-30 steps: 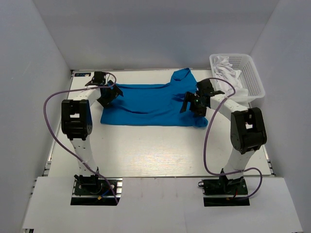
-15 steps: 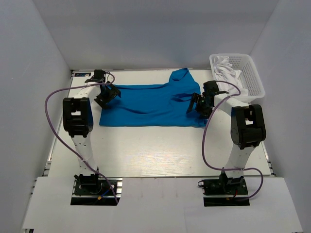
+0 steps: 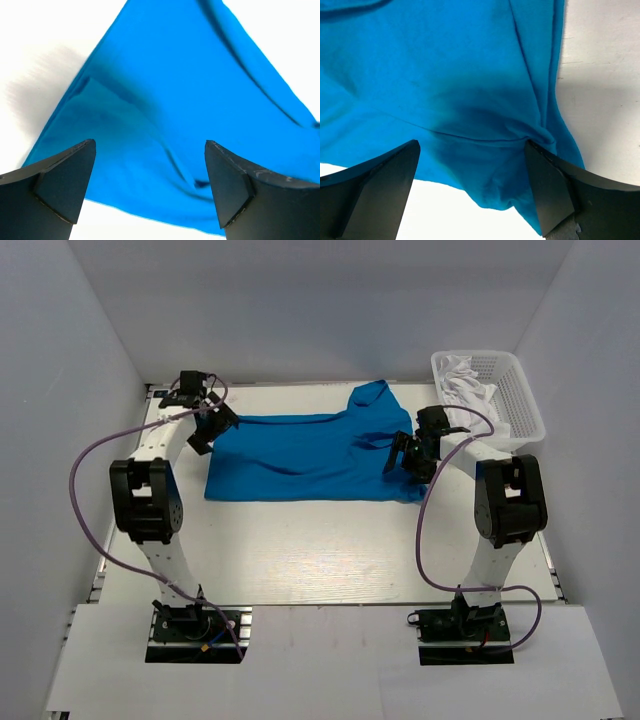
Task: Fold and stack the t-shirts
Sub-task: Fold the flattened tshirt in 1/3 of the way, then grap the side of the flattened tshirt furthest away from the robot with both arms, then fold the other side of the tshirt into a rectangle
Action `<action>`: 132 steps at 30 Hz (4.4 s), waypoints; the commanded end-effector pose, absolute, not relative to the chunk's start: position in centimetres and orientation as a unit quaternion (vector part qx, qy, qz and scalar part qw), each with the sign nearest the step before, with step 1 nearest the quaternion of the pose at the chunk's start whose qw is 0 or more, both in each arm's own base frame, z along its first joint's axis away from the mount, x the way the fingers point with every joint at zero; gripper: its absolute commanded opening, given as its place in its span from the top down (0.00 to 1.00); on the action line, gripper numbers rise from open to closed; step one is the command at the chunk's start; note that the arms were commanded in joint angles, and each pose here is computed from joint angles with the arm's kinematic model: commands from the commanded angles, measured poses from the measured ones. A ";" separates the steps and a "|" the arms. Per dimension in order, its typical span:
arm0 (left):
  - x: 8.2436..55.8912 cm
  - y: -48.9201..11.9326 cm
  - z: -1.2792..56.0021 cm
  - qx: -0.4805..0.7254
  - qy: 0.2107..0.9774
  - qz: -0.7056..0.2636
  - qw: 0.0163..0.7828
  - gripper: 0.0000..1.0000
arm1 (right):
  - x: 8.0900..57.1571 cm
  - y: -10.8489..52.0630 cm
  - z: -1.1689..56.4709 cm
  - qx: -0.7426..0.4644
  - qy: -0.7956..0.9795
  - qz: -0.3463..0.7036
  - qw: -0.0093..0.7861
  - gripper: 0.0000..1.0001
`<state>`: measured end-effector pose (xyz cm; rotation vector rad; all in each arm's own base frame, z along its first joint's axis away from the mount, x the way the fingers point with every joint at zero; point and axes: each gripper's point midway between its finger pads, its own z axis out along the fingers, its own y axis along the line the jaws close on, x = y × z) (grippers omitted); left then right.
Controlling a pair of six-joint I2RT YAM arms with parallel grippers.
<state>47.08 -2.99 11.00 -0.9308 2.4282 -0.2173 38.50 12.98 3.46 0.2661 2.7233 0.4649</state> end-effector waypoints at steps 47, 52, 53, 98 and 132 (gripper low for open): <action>27.6 -2.4 10.9 -0.377 0.906 -0.038 0.186 0.00 | 26.5 10.4 9.7 0.110 0.951 0.177 0.228 0.10; 35.7 -1.2 14.5 -0.369 0.890 -0.042 0.266 0.00 | 34.7 11.1 14.2 0.073 0.937 0.168 0.296 0.10; 36.8 -1.0 13.0 -0.370 0.893 -0.030 0.253 0.00 | 36.9 11.7 17.3 0.063 0.924 0.179 0.333 0.10; 45.1 -0.3 2.8 -0.360 0.919 0.037 0.154 1.00 | 56.5 14.3 5.5 0.006 0.944 0.043 0.327 0.86; 38.5 -0.5 10.5 -0.345 0.911 0.010 0.224 1.00 | 44.2 11.9 16.4 -0.027 0.896 0.078 0.436 1.00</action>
